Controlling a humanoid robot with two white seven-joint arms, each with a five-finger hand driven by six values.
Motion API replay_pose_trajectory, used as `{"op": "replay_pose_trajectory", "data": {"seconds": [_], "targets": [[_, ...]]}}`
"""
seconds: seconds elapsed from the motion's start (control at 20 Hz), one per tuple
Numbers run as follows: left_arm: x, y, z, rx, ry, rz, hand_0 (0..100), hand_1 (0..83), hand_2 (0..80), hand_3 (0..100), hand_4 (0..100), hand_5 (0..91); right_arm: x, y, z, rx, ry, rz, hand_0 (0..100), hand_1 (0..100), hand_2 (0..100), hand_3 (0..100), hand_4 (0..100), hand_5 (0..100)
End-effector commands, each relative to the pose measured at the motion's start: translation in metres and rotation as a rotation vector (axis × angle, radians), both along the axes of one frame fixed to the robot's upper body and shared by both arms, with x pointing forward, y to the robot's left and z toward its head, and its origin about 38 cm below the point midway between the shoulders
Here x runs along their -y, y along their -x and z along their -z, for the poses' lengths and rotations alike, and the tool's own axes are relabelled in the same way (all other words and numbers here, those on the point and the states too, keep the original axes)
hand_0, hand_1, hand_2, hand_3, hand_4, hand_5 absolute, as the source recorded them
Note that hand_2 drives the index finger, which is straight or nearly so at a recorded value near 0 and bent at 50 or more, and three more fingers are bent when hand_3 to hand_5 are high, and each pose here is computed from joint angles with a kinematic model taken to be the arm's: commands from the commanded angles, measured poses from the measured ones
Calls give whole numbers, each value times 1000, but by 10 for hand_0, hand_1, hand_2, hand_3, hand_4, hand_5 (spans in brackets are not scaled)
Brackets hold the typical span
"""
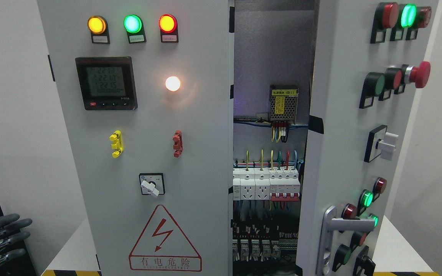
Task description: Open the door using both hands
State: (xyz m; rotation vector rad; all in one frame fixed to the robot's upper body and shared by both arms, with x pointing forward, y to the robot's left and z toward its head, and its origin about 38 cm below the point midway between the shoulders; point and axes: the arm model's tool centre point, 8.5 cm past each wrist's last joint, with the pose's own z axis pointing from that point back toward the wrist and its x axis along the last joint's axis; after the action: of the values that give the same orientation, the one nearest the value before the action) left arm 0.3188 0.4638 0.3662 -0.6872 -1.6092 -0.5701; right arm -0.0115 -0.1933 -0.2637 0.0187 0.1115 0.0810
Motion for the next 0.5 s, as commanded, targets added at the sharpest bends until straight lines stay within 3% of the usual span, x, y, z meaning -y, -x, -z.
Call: {"op": "replay_pose_trajectory", "data": {"seconds": [0.0, 0.2, 0.45], "targets": [[76, -3, -66, 58, -136, 235, 0, 0, 0, 0, 0, 0, -1, 8, 1, 2, -2, -18, 381, 0, 0, 0, 0, 0], [90, 2, -71, 73, -144, 279, 0, 0, 0, 0, 0, 0, -1, 8, 1, 2, -2, -18, 381, 0, 0, 0, 0, 0], [90, 2, -59, 35, -138, 281, 0, 0, 0, 0, 0, 0, -1, 8, 1, 2, -2, -18, 381, 0, 0, 0, 0, 0]]}}
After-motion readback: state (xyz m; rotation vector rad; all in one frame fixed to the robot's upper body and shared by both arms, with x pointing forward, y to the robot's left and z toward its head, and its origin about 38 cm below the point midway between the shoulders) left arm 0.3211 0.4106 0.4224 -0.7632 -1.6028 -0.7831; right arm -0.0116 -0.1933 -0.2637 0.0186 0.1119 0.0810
